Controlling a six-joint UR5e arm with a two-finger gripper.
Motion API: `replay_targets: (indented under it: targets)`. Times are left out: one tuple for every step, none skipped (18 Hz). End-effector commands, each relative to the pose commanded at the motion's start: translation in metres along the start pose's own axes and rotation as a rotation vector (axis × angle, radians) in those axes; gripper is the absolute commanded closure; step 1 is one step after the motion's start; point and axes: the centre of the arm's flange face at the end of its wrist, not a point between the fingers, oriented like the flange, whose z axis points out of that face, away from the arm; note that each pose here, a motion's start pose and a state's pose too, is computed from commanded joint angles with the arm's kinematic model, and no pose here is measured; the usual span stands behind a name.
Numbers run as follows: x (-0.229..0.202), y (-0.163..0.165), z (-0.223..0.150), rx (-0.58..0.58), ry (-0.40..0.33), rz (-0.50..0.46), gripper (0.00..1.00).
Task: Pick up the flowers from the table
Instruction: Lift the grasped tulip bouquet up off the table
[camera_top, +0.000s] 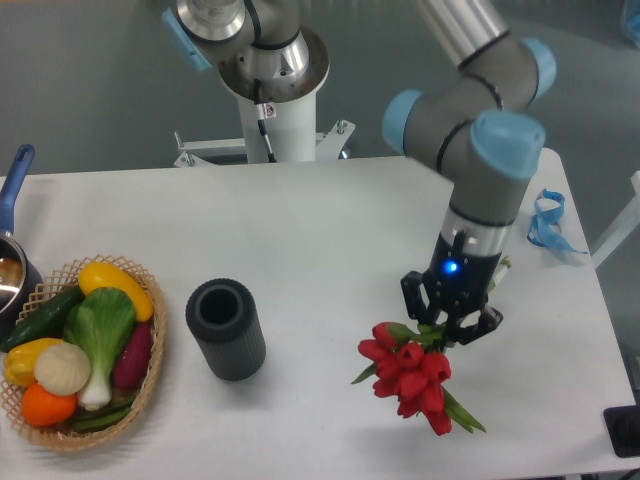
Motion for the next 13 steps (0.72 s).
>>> replay_targets:
  targets:
    - [0.004, -0.010, -0.008, 0.051, 0.013, -0.008, 0.82]
    - [0.008, -0.018, -0.015, 0.095, 0.027, -0.026, 0.82]
    - [0.010, -0.024, -0.023, 0.125, 0.032, -0.049, 0.82]
    - [0.008, -0.025, -0.034, 0.140, 0.022, -0.074, 0.82]
    - [0.007, -0.024, -0.038, 0.148, 0.020, -0.077, 0.82]
    - [0.006, -0.027, -0.040, 0.159, 0.021, -0.075, 0.82]
    - [0.005, -0.029, -0.042, 0.170, 0.023, -0.073, 0.82]
    - [0.004, -0.031, -0.043, 0.179, 0.024, -0.070, 0.82]
    - [0.002, -0.029, -0.047, 0.182, 0.019, -0.073, 0.82]
    - [0.001, -0.029, -0.050, 0.187, 0.016, -0.073, 0.82]
    - [0.000, -0.029, -0.054, 0.201, 0.017, -0.074, 0.82]
    - [-0.004, -0.027, -0.061, 0.219, 0.015, -0.079, 0.82]
    - [-0.006, -0.027, -0.067, 0.241, 0.016, -0.082, 0.82]
